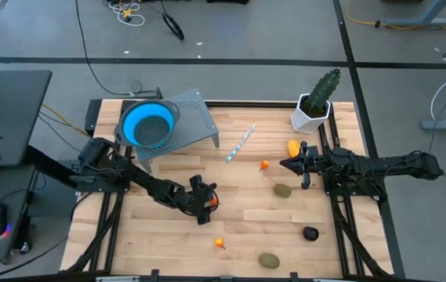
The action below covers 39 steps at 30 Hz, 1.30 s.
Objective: Pick & Place Fruit
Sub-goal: Put the middle orange pear into the blue strainer bowl
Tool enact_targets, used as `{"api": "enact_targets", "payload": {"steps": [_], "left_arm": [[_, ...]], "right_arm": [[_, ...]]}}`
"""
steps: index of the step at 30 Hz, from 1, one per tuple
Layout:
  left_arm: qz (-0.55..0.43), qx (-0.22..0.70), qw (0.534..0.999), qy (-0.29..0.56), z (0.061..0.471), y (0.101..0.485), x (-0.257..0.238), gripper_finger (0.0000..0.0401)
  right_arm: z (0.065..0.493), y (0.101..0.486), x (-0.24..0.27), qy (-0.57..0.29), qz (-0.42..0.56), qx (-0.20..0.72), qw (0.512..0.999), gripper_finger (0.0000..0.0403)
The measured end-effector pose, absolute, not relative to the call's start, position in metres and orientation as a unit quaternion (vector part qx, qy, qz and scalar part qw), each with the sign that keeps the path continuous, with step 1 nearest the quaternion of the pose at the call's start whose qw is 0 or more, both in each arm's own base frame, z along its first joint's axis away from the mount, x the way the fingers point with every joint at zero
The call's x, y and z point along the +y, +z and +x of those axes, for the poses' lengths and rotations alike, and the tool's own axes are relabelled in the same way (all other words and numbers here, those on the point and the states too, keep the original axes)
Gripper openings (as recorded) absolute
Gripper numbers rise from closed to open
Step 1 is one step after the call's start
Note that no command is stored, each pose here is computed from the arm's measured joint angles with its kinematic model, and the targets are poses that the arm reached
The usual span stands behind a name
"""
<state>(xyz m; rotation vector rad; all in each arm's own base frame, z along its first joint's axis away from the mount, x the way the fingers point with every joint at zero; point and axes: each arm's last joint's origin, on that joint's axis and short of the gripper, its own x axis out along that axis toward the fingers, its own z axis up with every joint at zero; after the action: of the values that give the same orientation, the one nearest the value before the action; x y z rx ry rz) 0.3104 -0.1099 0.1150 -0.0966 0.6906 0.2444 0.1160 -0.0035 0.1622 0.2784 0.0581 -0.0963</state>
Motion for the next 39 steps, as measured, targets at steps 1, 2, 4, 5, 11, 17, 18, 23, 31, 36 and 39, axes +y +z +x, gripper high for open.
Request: {"api": "enact_targets", "payload": {"steps": [1,2,4,5,11,17,18,23,31,36,39], "left_arm": [[-0.048,0.336,0.933,0.123,0.310,0.115,-0.110,0.0251],[-0.048,0.336,0.933,0.124,0.310,0.115,-0.110,0.0248],[-0.048,0.336,0.933,0.123,0.310,0.115,-0.110,0.0244],[-0.048,0.336,0.933,0.123,0.310,0.115,-0.110,0.0244],[-0.055,0.333,0.933,0.125,0.311,0.115,-0.110,0.0243],[-0.050,0.333,0.933,0.125,0.311,0.115,-0.110,0.0243],[-0.049,0.333,0.933,0.125,0.311,0.115,-0.110,0.0243],[-0.042,0.343,0.930,0.127,0.313,0.101,-0.110,0.0243],[-0.034,0.326,0.934,0.140,0.318,0.091,-0.112,0.0242],[-0.028,0.337,0.934,0.115,0.318,0.093,-0.112,0.0242],[-0.028,0.342,0.932,0.114,0.317,0.093,-0.112,0.0242]], "right_arm": [[0.116,0.162,-0.004,-0.048,0.139,0.029,0.989,0.0013],[0.116,0.162,-0.004,-0.048,0.138,0.029,0.989,0.0013],[0.116,0.162,-0.004,-0.048,0.138,0.029,0.989,0.0013],[0.116,0.162,-0.004,-0.048,0.138,0.029,0.989,0.0013],[0.116,0.162,-0.004,-0.048,0.138,0.029,0.989,0.0013],[0.116,0.162,-0.004,-0.048,0.138,0.029,0.989,0.0013],[0.116,0.162,-0.004,-0.048,0.138,0.029,0.989,0.0013],[0.116,0.162,-0.004,-0.048,0.138,0.029,0.989,0.0013],[0.116,0.162,-0.004,-0.048,0.139,0.028,0.989,0.0013],[0.116,0.162,-0.004,-0.048,0.139,0.028,0.989,0.0013],[0.116,0.162,-0.004,-0.048,0.139,0.028,0.989,0.0013]]}}
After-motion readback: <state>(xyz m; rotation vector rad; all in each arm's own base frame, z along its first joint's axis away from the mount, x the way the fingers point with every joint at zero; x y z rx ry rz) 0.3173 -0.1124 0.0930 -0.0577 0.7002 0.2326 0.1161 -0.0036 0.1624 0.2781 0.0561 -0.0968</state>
